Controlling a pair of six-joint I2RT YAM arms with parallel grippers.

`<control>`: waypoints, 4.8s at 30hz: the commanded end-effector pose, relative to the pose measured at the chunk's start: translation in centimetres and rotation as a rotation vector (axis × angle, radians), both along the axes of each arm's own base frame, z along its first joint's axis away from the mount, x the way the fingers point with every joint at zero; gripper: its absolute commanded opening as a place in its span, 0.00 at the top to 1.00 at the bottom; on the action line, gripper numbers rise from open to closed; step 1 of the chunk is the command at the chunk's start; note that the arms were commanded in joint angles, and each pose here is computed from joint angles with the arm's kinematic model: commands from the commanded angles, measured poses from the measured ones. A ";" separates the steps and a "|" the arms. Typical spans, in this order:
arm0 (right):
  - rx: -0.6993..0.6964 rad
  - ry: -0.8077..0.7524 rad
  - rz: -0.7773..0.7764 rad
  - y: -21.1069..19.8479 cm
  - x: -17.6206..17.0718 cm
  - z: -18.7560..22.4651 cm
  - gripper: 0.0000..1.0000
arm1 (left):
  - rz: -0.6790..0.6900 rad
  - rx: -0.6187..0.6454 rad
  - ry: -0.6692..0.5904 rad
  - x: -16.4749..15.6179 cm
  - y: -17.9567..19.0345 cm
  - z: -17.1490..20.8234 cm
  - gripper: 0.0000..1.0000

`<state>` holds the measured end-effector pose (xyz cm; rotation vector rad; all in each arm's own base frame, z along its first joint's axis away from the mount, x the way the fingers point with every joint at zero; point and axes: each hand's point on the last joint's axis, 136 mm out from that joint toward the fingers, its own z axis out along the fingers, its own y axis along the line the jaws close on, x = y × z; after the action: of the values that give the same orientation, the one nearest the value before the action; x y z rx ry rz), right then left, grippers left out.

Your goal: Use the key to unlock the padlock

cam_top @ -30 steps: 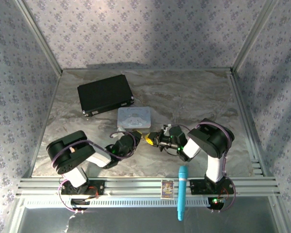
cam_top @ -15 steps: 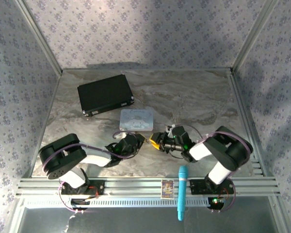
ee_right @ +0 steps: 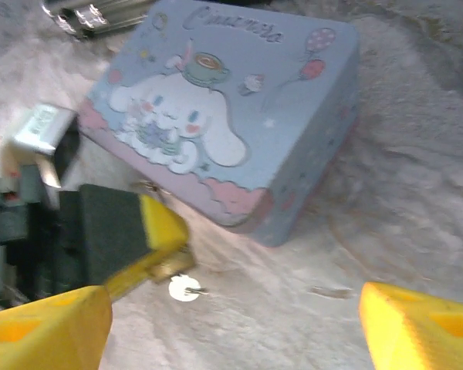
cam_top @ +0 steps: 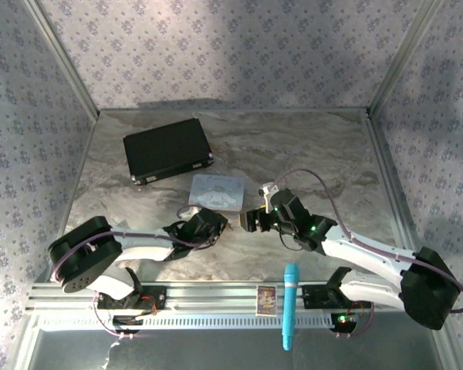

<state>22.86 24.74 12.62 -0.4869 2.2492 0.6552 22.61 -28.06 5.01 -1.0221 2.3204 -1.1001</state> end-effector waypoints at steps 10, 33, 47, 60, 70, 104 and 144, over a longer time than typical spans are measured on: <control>-0.288 -0.297 0.478 4.7 -2.8 -3.9 0.47 | -0.092 0.025 0.047 -0.3 -0.4 0.2 1.00; -0.319 -0.309 0.544 8.0 -2.3 -6.6 0.83 | -0.127 -0.007 0.055 -0.5 -1.6 0.1 1.00; -0.080 -0.137 0.535 7.6 -2.0 -6.3 0.95 | -0.167 -0.010 0.039 -1.2 -2.2 0.4 1.00; -0.022 -0.102 0.333 5.7 0.1 -3.6 0.51 | -0.184 0.155 0.041 -1.3 -0.5 -1.0 1.00; -0.003 0.124 -0.153 2.1 6.4 -3.2 0.34 | -0.290 0.356 0.069 -1.3 0.3 -2.5 1.00; -0.128 0.288 -0.240 0.9 7.8 -9.3 0.57 | -0.512 1.217 0.106 -3.0 5.5 -3.4 0.74; -0.079 0.256 -0.222 1.1 8.1 -7.5 0.55 | -0.536 1.276 -0.032 -3.3 3.4 0.7 0.55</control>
<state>32.58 29.01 8.76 -0.2021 2.3785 0.6944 19.21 -25.17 3.64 0.1172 2.6064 0.3875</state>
